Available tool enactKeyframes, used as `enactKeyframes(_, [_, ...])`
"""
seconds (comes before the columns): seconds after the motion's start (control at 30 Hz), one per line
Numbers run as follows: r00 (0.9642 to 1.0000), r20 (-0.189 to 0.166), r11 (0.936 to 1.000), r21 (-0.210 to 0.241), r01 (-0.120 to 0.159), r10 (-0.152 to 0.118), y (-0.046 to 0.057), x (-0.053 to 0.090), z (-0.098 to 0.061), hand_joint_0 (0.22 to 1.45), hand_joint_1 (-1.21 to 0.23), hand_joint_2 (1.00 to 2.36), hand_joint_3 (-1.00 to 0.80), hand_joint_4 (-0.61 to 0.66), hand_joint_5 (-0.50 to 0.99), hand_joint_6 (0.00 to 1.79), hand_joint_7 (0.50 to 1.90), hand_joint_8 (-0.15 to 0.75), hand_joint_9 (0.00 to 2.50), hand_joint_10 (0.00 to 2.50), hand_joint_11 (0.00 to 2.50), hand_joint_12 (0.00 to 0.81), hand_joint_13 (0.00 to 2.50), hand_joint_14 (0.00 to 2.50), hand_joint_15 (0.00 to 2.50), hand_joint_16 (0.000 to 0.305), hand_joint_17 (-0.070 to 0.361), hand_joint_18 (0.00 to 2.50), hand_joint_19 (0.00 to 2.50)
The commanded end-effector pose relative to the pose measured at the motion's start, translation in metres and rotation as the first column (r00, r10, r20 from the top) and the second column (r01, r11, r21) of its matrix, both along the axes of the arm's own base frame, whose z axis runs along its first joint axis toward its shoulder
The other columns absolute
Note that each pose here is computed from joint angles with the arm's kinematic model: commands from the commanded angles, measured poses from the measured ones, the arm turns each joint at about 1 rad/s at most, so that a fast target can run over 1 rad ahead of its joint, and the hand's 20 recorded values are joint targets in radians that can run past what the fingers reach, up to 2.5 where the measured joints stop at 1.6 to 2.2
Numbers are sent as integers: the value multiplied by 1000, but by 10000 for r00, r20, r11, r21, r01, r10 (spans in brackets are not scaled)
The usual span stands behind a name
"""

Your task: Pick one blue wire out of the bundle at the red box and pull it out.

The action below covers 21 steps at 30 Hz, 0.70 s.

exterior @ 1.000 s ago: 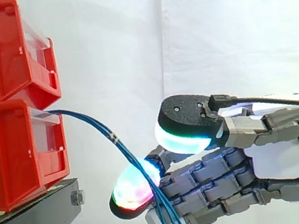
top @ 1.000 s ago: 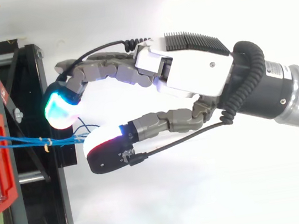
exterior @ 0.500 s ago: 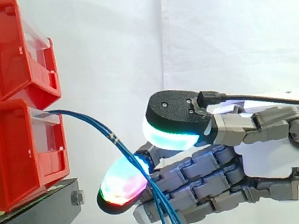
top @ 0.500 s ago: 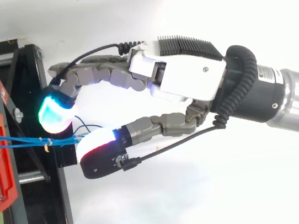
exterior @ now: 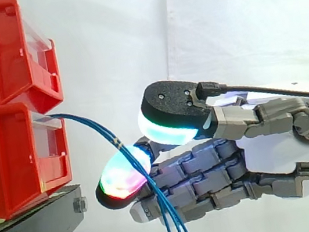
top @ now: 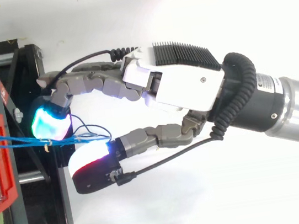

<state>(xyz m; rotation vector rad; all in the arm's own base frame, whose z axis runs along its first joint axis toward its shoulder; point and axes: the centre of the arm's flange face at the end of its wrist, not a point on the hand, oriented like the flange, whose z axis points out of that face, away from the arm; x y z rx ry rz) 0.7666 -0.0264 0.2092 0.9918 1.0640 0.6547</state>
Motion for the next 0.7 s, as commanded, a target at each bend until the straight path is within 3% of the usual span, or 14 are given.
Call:
enactKeyframes(0.0, [10000,18,10000,6,76,-76,-1,0,1,564,-618,1005,-434,392,-126,502,1032,288,355,0,0,368,406,2,76,46,103,354,131])
enactKeyframes(0.3, [9999,103,10000,-31,40,-40,2,2,2,571,-653,1004,-435,379,-120,501,1061,291,366,0,0,370,424,2,75,46,105,382,146])
enactKeyframes(0.33, [10000,62,10000,-66,45,-44,2,3,-4,571,-652,1004,-439,383,-120,501,1056,290,367,0,0,370,424,2,78,46,104,382,151])
enactKeyframes(0.43, [9997,242,10000,-26,45,-45,5,16,-11,565,-650,1004,-438,385,-122,501,1043,291,368,0,0,372,425,2,83,47,105,382,150])
enactKeyframes(0.53, [9988,484,9999,102,13,-18,11,40,-18,560,-642,1004,-435,387,-122,501,1038,292,369,0,0,374,425,2,89,47,106,383,162])
enactKeyframes(0.67, [9999,152,10000,86,-42,41,10,38,-21,560,-639,1004,-438,391,-122,501,1038,292,371,0,0,373,432,1,89,47,106,384,161])
